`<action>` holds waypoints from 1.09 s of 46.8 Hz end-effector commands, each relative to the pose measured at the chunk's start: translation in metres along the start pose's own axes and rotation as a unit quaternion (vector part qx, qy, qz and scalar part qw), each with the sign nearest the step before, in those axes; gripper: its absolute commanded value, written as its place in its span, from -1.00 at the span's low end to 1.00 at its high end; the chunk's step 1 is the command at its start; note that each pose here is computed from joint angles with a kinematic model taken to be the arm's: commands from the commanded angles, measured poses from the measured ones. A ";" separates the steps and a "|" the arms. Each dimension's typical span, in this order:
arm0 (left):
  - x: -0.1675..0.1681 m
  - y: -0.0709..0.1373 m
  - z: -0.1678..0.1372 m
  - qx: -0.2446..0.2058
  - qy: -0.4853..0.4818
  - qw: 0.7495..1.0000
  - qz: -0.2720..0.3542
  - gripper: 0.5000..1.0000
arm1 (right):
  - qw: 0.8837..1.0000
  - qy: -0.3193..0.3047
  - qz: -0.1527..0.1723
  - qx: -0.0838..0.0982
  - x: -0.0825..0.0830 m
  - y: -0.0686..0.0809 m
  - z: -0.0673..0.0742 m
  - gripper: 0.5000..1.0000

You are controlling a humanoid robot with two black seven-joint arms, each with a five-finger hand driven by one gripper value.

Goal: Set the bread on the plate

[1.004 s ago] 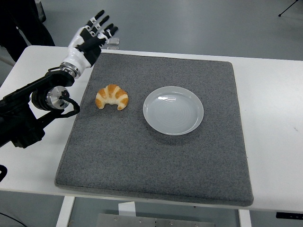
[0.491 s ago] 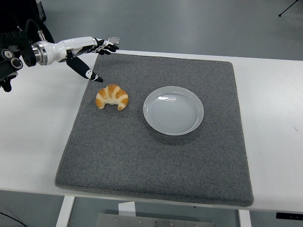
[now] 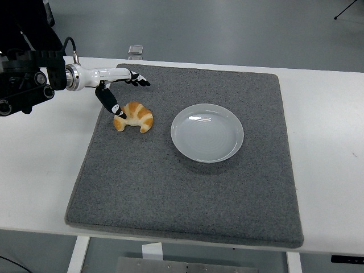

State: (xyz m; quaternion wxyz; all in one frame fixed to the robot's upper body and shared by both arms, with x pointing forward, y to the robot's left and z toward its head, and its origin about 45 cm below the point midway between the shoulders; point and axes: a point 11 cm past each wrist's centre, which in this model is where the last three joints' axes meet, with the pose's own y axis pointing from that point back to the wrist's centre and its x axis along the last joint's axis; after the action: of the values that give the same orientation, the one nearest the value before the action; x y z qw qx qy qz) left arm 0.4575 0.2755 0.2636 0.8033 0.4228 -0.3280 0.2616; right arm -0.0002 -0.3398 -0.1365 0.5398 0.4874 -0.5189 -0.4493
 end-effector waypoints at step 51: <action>-0.051 -0.017 0.002 0.006 -0.112 0.991 -0.075 -1.00 | 1.000 0.000 0.000 -0.001 0.000 0.000 0.001 0.81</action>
State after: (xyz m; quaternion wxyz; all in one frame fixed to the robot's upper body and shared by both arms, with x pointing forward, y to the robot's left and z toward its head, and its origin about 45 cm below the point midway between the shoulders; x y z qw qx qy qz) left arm 0.4368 0.2577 0.2207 0.7789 0.4728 -0.3792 0.1612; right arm -0.0002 -0.3398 -0.1365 0.5398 0.4874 -0.5188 -0.4493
